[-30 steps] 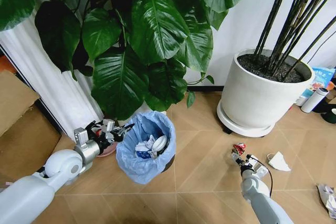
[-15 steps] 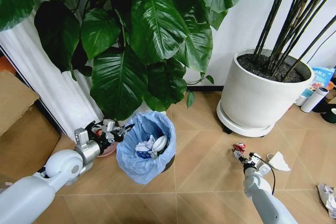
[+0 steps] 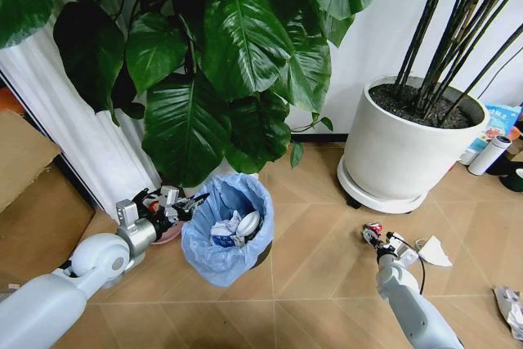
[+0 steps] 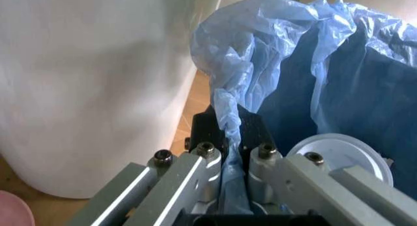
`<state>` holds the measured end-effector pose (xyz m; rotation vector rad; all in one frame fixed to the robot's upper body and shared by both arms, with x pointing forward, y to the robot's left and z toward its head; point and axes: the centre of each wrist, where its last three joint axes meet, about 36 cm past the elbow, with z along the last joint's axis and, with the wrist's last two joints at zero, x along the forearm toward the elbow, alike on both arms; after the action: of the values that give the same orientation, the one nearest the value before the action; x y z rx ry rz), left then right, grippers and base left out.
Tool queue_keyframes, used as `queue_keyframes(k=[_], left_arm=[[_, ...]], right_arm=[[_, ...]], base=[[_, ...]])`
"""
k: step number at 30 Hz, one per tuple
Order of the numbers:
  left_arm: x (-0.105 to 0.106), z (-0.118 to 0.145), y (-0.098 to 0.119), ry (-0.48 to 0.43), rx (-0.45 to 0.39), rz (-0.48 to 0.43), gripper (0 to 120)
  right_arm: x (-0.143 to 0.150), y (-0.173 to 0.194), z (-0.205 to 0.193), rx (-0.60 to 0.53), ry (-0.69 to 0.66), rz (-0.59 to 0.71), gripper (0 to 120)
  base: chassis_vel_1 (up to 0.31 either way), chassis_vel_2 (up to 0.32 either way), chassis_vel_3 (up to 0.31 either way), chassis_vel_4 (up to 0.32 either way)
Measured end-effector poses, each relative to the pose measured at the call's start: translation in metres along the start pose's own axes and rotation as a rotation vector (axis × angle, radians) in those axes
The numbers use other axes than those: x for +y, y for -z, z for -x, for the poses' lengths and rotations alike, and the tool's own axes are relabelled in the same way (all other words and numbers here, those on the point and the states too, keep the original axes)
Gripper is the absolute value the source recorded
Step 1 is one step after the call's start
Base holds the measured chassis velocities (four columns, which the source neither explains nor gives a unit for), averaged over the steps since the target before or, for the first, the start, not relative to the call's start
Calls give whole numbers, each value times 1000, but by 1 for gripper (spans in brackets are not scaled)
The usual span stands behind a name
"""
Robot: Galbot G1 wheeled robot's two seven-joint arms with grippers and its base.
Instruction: Pick up the trash bin and place the garbage on the floor into it.
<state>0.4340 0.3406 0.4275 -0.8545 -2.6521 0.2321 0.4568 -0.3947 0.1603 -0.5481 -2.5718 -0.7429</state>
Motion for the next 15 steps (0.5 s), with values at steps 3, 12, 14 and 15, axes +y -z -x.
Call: queue_keyframes(k=[3, 12, 14, 15], left_arm=[[0, 1, -1, -1, 1, -2, 0], [1, 2, -2, 1, 1, -4, 0], [1, 2, -2, 1, 1, -4, 0], [1, 3, -2, 1, 2, -5, 0]], right_arm=[[3, 1, 4, 2, -2, 8, 100], [18, 7, 16, 19, -17, 64, 100], [19, 7, 17, 21, -19, 71, 100], [20, 8, 18, 24, -23, 77, 100]], base=[[0, 0, 0, 0], [0, 0, 0, 0], [0, 0, 0, 0], [0, 0, 0, 0]])
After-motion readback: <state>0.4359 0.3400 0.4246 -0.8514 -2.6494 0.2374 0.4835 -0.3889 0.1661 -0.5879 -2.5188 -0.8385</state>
